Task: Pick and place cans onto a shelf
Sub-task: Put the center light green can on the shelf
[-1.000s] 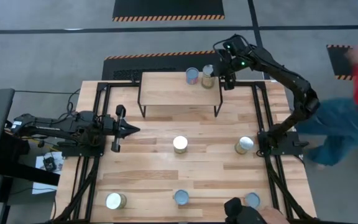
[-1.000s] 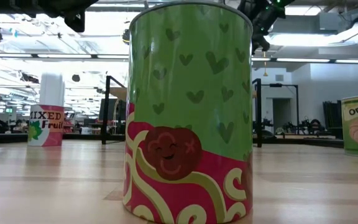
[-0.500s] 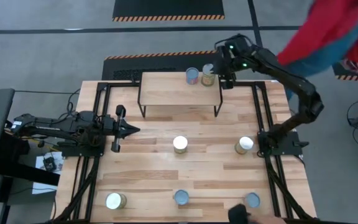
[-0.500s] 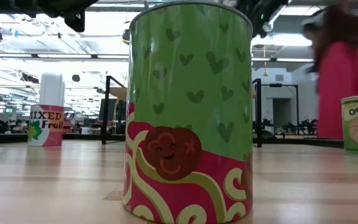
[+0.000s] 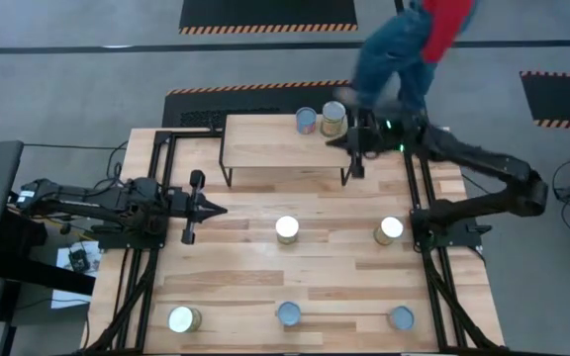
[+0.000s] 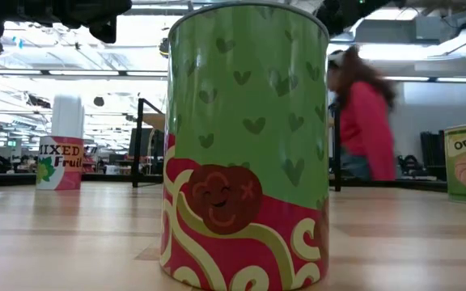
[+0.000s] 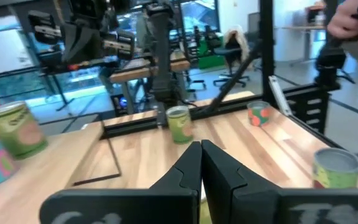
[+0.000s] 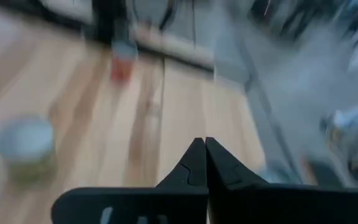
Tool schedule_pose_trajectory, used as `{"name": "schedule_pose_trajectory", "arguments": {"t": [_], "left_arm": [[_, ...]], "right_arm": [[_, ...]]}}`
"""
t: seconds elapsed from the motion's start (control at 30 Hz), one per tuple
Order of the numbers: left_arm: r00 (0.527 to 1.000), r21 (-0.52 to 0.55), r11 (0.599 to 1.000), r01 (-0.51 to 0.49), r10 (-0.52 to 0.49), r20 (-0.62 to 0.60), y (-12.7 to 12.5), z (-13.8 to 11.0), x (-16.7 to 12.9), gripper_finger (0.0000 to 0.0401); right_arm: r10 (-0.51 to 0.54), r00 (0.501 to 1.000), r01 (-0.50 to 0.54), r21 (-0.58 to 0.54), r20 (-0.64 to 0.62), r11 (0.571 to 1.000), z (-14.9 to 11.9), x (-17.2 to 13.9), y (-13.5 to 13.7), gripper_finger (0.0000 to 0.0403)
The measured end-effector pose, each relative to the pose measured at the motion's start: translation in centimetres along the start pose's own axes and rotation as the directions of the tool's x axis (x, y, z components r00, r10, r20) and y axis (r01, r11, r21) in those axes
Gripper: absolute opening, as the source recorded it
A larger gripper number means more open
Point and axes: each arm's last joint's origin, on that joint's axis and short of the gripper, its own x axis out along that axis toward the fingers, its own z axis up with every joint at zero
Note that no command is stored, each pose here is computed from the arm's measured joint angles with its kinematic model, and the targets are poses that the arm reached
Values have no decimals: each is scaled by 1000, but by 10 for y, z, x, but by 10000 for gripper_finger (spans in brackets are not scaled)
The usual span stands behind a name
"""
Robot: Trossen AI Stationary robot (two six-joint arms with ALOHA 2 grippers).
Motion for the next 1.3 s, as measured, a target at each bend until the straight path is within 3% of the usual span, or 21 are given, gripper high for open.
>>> {"name": "schedule_pose_trajectory", "arguments": {"t": [0.17,0.27,0.47,0.6,0.8,1.07,1.3], "left_arm": [[999,-11,999,41,-41,-24,-2,-4,5,0],[996,-15,999,50,-51,-72,-3,-9,11,0],[976,-55,995,83,-93,-195,-12,-24,29,0],[963,-47,994,96,-105,-250,-23,-23,44,0],[927,8,1000,1,2,-375,-34,-30,68,6],[891,50,997,56,-27,-454,-40,-37,97,66],[886,90,992,88,-37,-462,-43,-32,118,100]], "right_arm": [[-6,967,-8,55,254,998,-21,9,48,3],[16,942,-50,92,334,995,-29,16,77,4],[9,967,-38,110,253,993,-34,34,127,4],[75,972,-102,110,224,989,-34,42,158,4],[97,975,-124,128,199,984,-31,48,195,6],[95,982,-118,134,165,984,-22,62,218,8],[122,984,-143,163,131,976,-16,74,226,11]]}}
